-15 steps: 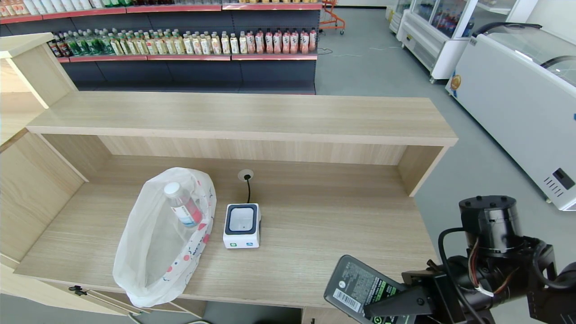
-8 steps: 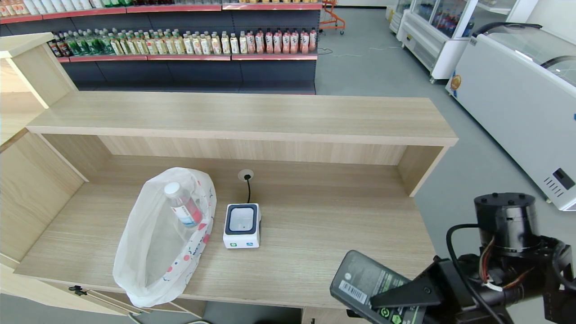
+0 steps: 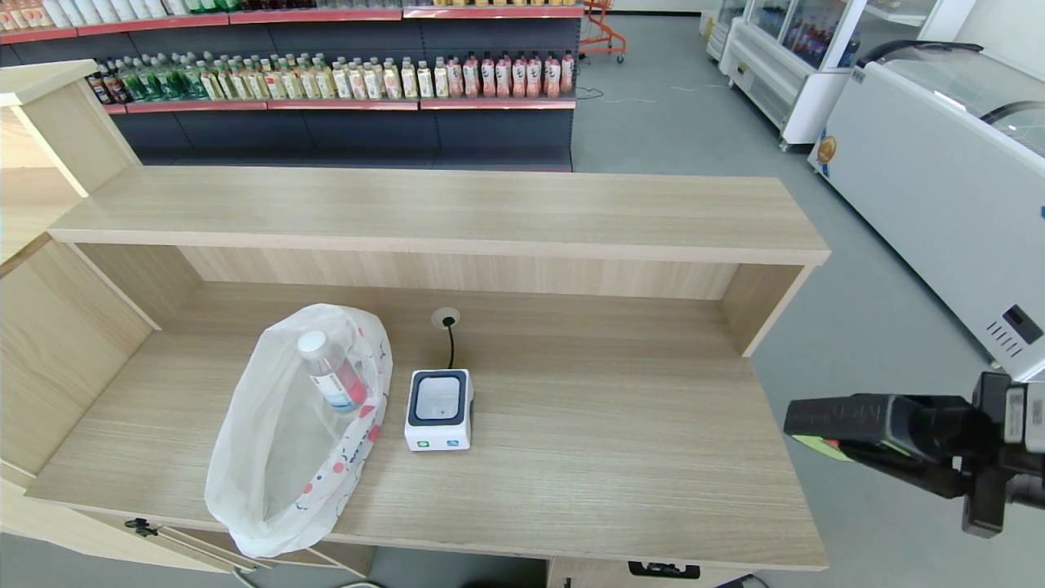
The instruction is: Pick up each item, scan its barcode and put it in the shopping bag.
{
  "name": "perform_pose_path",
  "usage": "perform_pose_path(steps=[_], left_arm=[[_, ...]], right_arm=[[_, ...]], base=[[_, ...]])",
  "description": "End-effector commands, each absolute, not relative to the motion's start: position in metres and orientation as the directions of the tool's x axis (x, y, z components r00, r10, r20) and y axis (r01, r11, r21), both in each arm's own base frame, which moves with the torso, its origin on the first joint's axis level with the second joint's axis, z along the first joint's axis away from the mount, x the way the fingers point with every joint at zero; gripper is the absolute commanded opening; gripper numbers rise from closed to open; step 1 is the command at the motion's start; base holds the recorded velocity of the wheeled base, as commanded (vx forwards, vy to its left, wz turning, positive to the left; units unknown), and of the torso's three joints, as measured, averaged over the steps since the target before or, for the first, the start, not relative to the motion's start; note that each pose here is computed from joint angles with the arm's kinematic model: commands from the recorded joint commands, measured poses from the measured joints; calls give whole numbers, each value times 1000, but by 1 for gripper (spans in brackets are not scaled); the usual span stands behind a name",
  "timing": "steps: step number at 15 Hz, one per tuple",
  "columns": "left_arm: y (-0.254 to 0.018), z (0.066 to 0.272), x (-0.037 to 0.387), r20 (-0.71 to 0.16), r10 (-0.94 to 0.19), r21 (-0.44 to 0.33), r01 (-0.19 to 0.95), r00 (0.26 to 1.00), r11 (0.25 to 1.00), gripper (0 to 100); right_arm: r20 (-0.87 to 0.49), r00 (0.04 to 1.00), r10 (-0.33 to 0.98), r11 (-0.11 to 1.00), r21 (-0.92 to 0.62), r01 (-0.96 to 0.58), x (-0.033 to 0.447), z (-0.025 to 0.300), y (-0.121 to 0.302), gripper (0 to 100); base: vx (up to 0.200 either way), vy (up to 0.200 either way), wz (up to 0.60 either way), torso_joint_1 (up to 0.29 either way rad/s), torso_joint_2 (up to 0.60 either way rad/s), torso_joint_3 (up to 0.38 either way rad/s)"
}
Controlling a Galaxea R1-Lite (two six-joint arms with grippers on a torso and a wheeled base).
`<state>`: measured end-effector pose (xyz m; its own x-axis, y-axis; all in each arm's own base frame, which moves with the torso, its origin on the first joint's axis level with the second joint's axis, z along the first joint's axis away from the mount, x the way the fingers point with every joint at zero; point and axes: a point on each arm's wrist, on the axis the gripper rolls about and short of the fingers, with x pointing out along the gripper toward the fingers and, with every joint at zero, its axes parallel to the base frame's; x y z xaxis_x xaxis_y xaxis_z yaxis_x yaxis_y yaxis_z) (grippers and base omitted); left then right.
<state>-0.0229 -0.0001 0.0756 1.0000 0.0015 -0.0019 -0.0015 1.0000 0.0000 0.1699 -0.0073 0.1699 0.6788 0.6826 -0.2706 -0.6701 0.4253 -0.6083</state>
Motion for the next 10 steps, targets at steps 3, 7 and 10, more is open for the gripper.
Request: perform_pose_path(steps=[3,7,10], left_arm=[[0,76,-23,-2,3,0,-3,1000,1000,100],[0,76,-23,-2,3,0,-3,1000,1000,100],[0,76,-23,-2,3,3,-3,1000,1000,100]], right_arm=[[-124,836,535,803,383,-457,137,233,16,0],[-174,808,563,674,663,-327,129,233,24,0],[-186,796,576,663,675,-322,123,226,26,0]], base=[[0,0,0,0,0,0],[0,0,0,0,0,0],[0,0,0,0,0,0]])
